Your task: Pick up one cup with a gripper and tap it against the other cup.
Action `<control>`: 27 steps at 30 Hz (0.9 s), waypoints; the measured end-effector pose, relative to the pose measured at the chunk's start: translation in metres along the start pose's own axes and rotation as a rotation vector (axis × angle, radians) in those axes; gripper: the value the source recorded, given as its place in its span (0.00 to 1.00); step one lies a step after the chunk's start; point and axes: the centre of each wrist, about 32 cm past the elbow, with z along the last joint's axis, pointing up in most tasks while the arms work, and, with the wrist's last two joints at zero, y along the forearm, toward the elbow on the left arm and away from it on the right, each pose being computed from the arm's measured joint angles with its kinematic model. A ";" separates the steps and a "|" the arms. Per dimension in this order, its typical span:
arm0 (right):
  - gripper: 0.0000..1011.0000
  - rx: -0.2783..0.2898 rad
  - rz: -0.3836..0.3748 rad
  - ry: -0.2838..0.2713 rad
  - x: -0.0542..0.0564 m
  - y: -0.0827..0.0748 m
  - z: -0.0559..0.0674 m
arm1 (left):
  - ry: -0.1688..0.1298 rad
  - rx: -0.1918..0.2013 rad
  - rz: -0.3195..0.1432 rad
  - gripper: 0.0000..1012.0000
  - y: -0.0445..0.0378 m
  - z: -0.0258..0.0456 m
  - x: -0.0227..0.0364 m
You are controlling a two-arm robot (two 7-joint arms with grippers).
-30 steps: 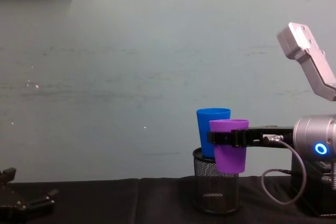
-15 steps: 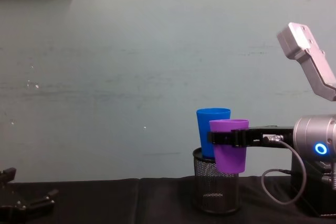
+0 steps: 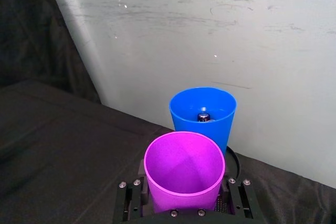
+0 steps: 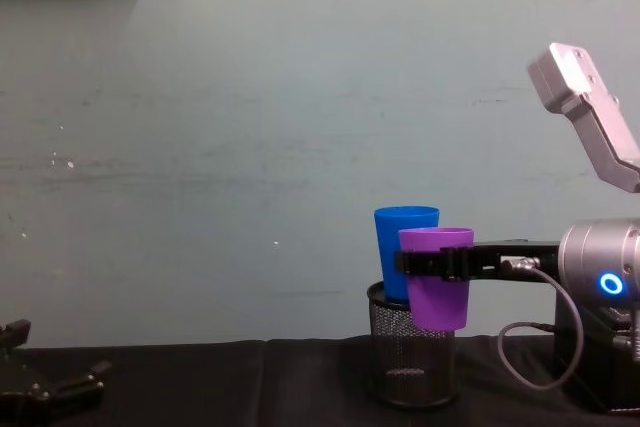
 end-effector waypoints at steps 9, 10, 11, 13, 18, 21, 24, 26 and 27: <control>0.73 0.000 0.000 0.000 0.000 0.000 0.000 | 0.000 0.000 0.000 0.99 0.0000 0.0000 0.0000; 0.73 0.000 0.000 0.000 0.000 0.000 0.000 | 0.000 0.000 0.000 0.99 0.0000 0.0000 0.0000; 0.73 0.000 0.000 0.000 0.000 0.000 0.000 | 0.000 0.000 0.000 0.99 0.0000 0.0000 0.0000; 0.73 0.000 0.000 0.000 0.000 0.000 0.000 | 0.000 0.000 0.000 0.99 0.0000 0.0000 0.0000; 0.73 0.000 0.000 0.000 0.000 0.000 0.000 | 0.000 0.000 0.000 0.99 0.0000 0.0000 0.0000; 0.73 0.000 0.000 0.000 0.000 0.000 0.000 | 0.000 0.000 0.000 0.99 0.0000 0.0000 0.0000; 0.73 0.000 0.000 0.000 0.000 0.000 0.000 | 0.000 0.000 0.000 0.99 0.0000 0.0000 0.0000; 0.73 0.000 0.000 0.000 0.000 0.000 0.000 | 0.000 0.000 0.000 0.99 0.0000 0.0000 0.0000; 0.73 0.000 0.000 0.000 0.000 0.000 0.000 | 0.000 0.000 0.000 0.99 0.0000 0.0000 0.0000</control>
